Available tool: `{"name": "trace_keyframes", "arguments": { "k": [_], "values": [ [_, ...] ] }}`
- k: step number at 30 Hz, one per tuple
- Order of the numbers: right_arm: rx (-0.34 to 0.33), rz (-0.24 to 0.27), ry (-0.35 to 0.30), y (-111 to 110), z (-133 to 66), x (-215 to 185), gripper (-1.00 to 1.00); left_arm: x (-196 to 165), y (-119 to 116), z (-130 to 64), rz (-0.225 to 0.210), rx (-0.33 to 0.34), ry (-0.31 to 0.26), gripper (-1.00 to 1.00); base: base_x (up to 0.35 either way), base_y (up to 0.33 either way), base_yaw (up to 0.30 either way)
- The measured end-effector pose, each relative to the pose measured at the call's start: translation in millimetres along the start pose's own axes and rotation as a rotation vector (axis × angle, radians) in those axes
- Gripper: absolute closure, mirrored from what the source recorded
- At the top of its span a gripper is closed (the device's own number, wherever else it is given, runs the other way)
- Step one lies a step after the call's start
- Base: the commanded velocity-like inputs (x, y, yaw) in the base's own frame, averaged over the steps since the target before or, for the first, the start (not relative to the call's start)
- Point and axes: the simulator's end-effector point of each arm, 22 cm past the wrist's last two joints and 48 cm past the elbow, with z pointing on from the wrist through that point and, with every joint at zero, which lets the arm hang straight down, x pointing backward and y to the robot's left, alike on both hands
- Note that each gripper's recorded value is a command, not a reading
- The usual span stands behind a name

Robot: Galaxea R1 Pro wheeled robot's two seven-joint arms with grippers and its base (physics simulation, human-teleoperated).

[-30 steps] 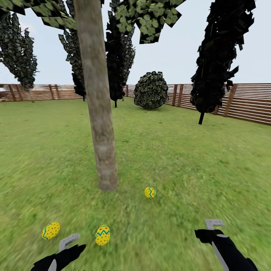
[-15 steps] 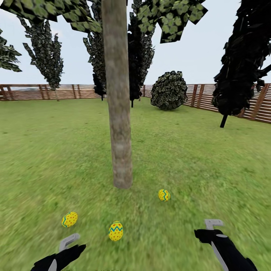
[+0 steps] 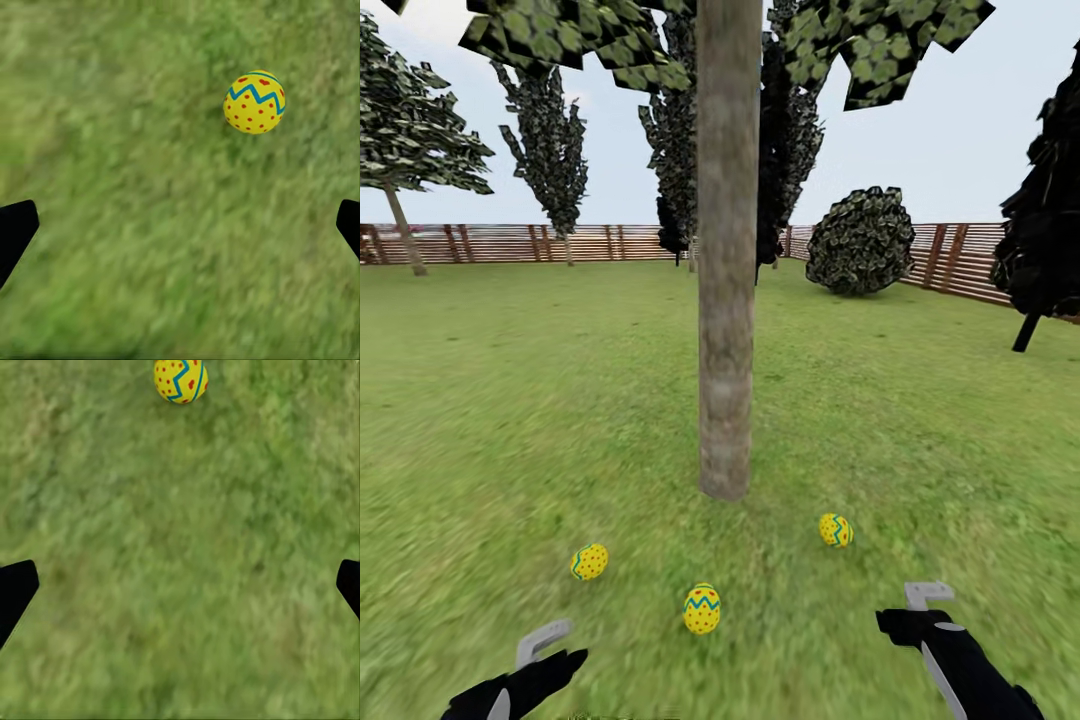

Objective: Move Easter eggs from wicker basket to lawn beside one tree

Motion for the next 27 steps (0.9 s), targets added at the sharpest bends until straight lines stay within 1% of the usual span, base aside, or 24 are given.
{"name": "trace_keyframes", "arguments": {
  "k": [19, 23, 27],
  "values": [
    [0.000, 0.000, 0.000, 0.0, 0.0, 0.0, -1.00, -0.1, 0.3, 0.0, -0.001, 0.000, 0.000, -1.00, -0.007, 0.000, 0.297],
    [-0.002, 0.000, 0.001, 1.4, 0.4, 0.2, -1.00, 0.3, 0.1, 0.4, 0.002, -0.001, 0.002, -1.00, -0.231, -0.009, 0.297],
    [-0.012, 0.003, 0.001, 9.2, 0.3, 0.5, -1.00, 1.0, -0.1, 0.5, 0.004, -0.001, 0.005, -1.00, -0.322, -0.079, 0.297]
  ]
}}
